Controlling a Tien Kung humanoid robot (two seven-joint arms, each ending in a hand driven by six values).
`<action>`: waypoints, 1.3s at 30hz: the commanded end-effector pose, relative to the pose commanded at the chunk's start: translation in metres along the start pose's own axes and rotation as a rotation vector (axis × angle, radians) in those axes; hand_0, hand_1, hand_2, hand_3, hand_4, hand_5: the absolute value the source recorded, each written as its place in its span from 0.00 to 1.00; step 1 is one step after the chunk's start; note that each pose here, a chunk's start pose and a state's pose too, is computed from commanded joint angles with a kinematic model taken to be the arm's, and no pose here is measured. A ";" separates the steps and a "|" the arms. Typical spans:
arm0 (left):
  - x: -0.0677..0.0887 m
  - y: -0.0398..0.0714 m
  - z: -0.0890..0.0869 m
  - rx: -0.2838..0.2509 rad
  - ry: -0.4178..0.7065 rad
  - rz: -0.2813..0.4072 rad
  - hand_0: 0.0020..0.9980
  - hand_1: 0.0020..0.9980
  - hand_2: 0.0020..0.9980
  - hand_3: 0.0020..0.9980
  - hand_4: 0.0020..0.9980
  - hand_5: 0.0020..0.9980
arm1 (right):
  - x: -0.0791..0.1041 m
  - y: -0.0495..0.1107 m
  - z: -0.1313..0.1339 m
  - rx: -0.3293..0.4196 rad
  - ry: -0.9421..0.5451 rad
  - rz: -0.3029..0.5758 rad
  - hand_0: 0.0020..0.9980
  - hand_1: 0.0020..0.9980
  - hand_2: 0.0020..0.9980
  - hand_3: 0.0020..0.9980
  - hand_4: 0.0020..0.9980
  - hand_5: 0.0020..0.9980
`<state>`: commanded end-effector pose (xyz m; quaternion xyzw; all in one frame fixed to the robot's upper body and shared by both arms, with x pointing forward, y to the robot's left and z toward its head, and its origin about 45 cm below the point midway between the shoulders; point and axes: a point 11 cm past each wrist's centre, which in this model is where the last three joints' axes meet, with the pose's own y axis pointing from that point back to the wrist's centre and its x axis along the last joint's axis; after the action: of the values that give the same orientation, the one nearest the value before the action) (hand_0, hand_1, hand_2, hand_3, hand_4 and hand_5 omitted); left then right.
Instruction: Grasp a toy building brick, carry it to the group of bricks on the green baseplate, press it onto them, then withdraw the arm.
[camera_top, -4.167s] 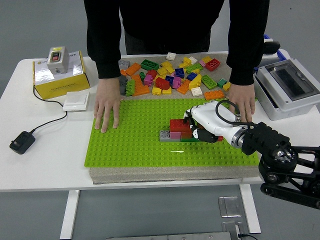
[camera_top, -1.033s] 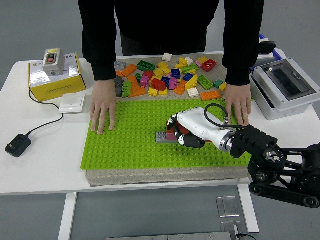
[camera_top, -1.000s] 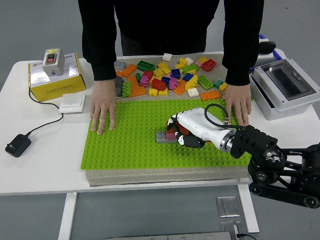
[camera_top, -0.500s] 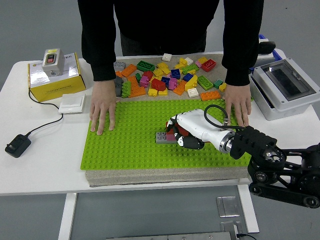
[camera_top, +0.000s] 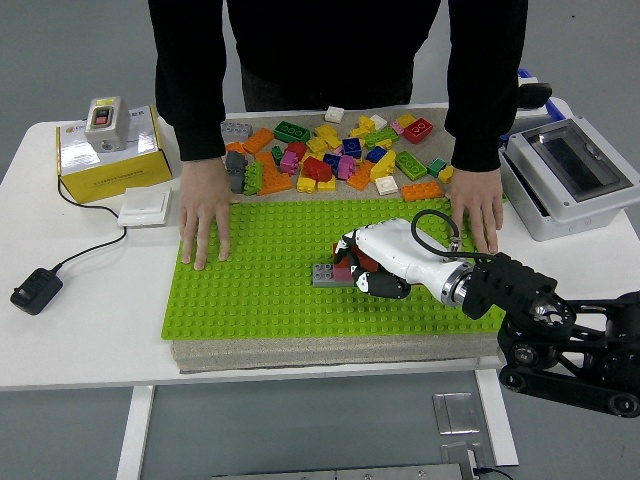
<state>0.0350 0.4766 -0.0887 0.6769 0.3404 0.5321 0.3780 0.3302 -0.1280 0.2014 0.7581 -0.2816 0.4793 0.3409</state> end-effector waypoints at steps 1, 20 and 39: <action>0.000 0.000 0.000 0.000 0.000 -0.001 0.61 0.60 0.44 0.59 0.17 0.62 | 0.002 0.000 0.001 -0.001 -0.002 0.010 0.00 0.11 0.65 0.62 0.00 0.27; -0.002 0.000 -0.002 0.002 -0.002 -0.003 0.61 0.60 0.44 0.59 0.17 0.62 | -0.002 0.006 0.022 -0.064 -0.016 0.001 0.00 0.11 0.65 0.63 0.00 0.26; 0.000 0.001 0.003 -0.008 0.004 -0.001 0.61 0.60 0.43 0.59 0.17 0.62 | -0.004 0.004 0.020 -0.060 -0.020 -0.008 0.00 0.10 0.65 0.63 0.00 0.26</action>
<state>0.0381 0.4757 -0.0889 0.6742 0.3393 0.5346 0.3801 0.3361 -0.1459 0.1927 0.7533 -0.2962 0.4619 0.3625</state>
